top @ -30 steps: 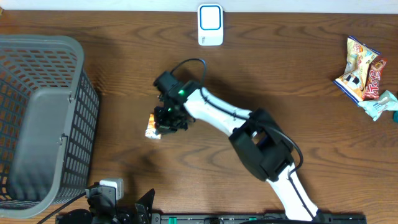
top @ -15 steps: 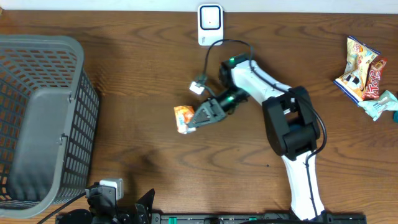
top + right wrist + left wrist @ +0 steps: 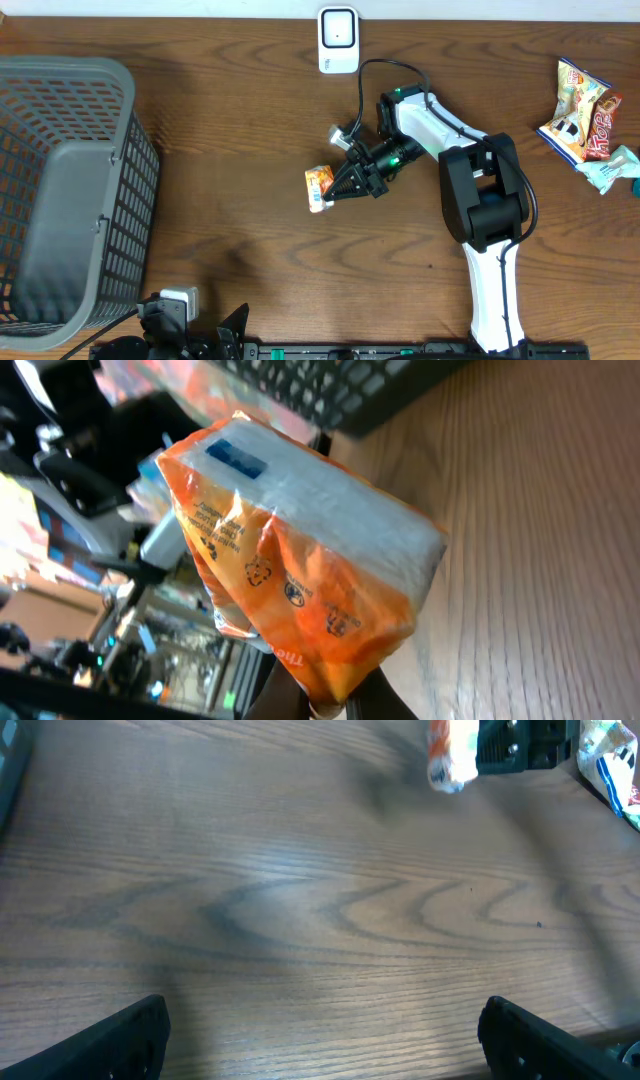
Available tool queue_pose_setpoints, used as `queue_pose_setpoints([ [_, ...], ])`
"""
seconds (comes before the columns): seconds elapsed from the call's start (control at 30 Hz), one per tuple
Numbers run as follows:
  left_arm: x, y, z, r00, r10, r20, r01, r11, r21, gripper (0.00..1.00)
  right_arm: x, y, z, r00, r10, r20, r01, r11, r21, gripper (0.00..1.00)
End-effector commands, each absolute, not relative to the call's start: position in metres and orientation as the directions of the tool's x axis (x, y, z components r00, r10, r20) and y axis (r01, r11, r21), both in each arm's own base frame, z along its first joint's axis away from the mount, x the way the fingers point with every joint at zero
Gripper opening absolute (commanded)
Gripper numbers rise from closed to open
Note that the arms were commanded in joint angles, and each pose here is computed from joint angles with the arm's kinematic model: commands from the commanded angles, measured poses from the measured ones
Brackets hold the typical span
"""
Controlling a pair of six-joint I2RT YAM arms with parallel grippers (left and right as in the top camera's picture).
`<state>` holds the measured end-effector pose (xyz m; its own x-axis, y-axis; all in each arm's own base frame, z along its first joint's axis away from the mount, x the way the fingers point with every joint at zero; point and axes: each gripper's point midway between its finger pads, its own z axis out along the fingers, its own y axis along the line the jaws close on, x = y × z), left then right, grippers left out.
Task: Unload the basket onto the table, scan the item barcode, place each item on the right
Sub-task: 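Lift the orange packet and turn it in the right gripper, then hold the orange packet against the white scanner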
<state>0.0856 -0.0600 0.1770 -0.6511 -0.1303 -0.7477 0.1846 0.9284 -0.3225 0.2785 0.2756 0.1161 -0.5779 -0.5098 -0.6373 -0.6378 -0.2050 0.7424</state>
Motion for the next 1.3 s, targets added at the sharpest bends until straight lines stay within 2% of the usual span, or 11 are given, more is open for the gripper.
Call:
queue_pose_setpoints([
  [0.0,0.085,-0.061,0.179,-0.639,-0.112,-0.761,0.204,0.929,-0.308,0.98,0.276,0.265,0.104,-0.492,-0.564,-0.663,-0.684,-0.22,0.695,0.01],
  [0.27,0.085,-0.061,0.179,-0.639,-0.112,-0.761,0.204,0.929,-0.308,0.98,0.347,0.248,0.111,-0.312,-0.549,-0.776,-0.869,-0.166,0.467,0.01],
  [0.33,0.085,-0.061,0.179,-0.639,-0.112,-0.761,0.204,0.929,-0.308,0.98,0.38,0.245,0.105,-0.301,-0.591,-0.749,-0.907,-0.064,0.415,0.01],
  [0.4,0.085,-0.061,0.179,-0.639,-0.112,-0.761,0.204,0.929,-0.308,0.98,0.423,0.238,0.087,-0.315,-0.669,-0.674,-0.938,0.111,0.328,0.01],
  [0.47,0.085,-0.061,0.179,-0.639,-0.112,-0.761,0.204,0.929,-0.308,0.98,0.472,0.221,0.068,-0.334,-0.753,-0.568,-0.94,0.309,0.144,0.01],
  [0.57,0.085,-0.061,0.179,-0.64,-0.112,-0.761,0.204,0.929,-0.308,0.98,0.525,0.201,0.062,-0.319,-0.825,-0.467,-0.89,0.43,-0.151,0.01],
  [0.77,0.085,-0.061,0.179,-0.639,-0.112,-0.761,0.204,0.929,-0.308,0.98,0.597,0.199,0.09,-0.248,-0.888,-0.388,-0.69,0.443,-0.573,0.01],
  [0.93,0.085,-0.06,0.179,-0.639,-0.112,-0.761,0.204,0.929,-0.308,0.98,0.626,0.206,0.106,-0.185,-0.918,-0.351,-0.561,0.392,-0.729,0.01],
  [1.07,0.085,-0.061,0.179,-0.639,-0.112,-0.761,0.204,0.929,-0.308,0.98,0.644,0.202,0.099,-0.184,-0.958,-0.218,-0.45,0.279,-0.848,0.01],
  [1.13,0.085,-0.061,0.179,-0.639,-0.112,-0.761,0.204,0.929,-0.308,0.98,0.648,0.203,0.095,-0.192,-0.968,-0.163,-0.407,0.23,-0.884,0.01],
  [1.27,0.085,-0.061,0.179,-0.64,-0.112,-0.761,0.204,0.929,-0.308,0.98,0.651,0.21,0.094,-0.194,-0.97,-0.144,-0.365,0.207,-0.908,0.01],
])
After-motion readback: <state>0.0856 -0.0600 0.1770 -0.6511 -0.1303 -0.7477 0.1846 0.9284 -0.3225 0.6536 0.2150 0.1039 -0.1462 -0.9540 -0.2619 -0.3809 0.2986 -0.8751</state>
